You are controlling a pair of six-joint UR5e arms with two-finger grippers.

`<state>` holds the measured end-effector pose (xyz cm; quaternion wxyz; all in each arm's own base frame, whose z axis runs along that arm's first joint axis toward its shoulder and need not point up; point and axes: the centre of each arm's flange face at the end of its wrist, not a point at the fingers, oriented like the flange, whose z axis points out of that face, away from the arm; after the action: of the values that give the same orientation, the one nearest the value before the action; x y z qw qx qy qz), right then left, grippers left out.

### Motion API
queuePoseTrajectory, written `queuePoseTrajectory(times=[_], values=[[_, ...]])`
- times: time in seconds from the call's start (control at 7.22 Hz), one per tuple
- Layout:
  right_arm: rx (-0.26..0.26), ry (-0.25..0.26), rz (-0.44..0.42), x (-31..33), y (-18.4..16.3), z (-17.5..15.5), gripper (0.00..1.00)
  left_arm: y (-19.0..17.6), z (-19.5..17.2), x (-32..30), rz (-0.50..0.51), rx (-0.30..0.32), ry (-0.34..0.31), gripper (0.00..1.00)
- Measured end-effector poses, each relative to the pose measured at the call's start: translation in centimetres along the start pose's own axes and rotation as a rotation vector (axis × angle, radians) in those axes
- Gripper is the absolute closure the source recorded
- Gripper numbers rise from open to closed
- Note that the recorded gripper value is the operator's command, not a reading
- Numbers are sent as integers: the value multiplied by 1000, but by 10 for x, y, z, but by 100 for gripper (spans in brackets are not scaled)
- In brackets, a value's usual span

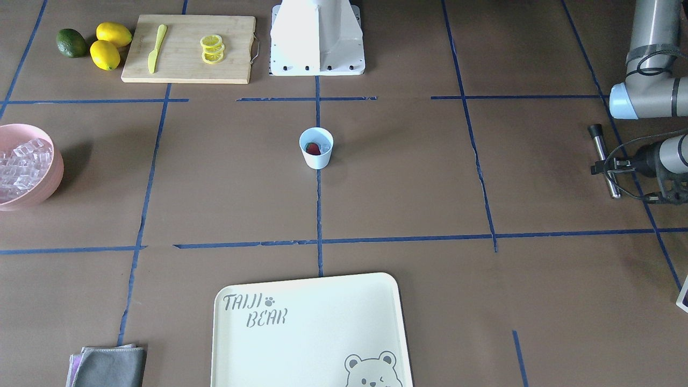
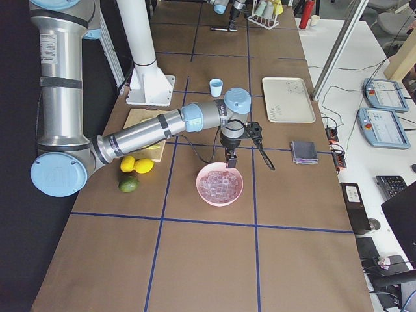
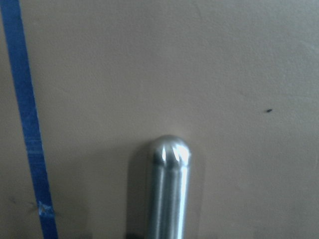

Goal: Mash ice and strawberries in cup
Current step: 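Lift the muddler with the left gripper and lower it into the cup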

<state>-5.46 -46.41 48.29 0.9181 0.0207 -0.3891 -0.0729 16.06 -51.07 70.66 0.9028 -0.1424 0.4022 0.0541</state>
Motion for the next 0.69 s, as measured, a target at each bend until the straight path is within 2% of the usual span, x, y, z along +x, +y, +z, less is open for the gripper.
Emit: queuePoseTrajectory(times=[0.14, 0.28, 0.42, 0.55, 0.69], values=[[1, 0, -1, 0, -1, 0, 0, 0, 3, -3, -4, -6, -2, 18], [2, 0, -2, -1, -1, -1, 0, 0, 6, -5, -7, -11, -4, 32], [2, 0, -2, -1, -1, -1, 0, 0, 8, -5, -8, -15, -5, 69], [3, -1, -2, -1, -1, -1, 0, -1, 8, -5, -11, -16, -6, 98], [3, -1, -3, -2, -1, -1, 0, -2, 8, -4, -14, -16, -10, 100]])
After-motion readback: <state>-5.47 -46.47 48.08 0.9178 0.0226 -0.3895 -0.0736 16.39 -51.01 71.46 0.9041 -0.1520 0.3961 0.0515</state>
